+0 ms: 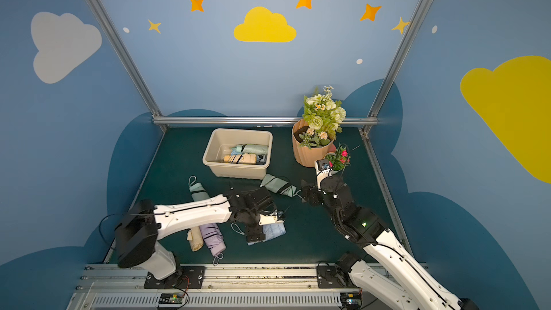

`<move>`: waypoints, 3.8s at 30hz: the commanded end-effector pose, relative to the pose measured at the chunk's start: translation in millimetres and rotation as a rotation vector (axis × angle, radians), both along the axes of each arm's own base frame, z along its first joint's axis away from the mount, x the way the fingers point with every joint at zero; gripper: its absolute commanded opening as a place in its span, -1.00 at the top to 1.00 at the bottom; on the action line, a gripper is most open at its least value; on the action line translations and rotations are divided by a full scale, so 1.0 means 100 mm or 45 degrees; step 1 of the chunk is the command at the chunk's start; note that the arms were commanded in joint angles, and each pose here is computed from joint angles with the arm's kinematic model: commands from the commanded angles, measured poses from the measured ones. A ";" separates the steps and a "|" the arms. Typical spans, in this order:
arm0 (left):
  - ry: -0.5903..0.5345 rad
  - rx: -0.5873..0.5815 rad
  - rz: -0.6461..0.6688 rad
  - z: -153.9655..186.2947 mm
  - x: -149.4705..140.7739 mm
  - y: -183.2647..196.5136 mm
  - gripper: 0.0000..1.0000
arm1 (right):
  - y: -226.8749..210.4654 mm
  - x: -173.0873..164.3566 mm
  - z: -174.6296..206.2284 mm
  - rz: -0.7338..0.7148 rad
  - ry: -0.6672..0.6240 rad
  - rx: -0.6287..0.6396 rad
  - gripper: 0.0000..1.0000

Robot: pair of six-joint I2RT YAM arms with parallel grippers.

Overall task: Put the umbrella into the storage box
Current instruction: Adjust the umbrella at the center of the board, then pick up the umbrella from the center of the board, then place the umbrella in the storage box.

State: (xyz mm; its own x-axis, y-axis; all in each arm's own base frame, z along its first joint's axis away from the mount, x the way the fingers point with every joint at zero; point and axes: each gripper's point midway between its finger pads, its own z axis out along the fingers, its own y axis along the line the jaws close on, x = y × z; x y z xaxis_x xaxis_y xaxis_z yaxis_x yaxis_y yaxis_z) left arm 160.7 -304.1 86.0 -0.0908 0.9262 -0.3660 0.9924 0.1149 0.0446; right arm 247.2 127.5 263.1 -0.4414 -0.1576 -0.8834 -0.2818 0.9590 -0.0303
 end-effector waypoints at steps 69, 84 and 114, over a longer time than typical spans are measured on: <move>-0.340 -1.330 2.608 0.75 0.93 2.78 -0.84 | 1.87 -1.01 -2.40 1.717 0.607 -1.099 -0.36; -0.222 -1.087 2.859 0.48 0.83 2.96 -0.81 | 2.15 -0.57 -1.22 1.530 0.365 -0.730 0.14; 0.025 -0.939 3.012 0.20 0.89 3.12 -0.80 | 2.99 1.58 -0.18 1.206 -0.089 -0.438 0.20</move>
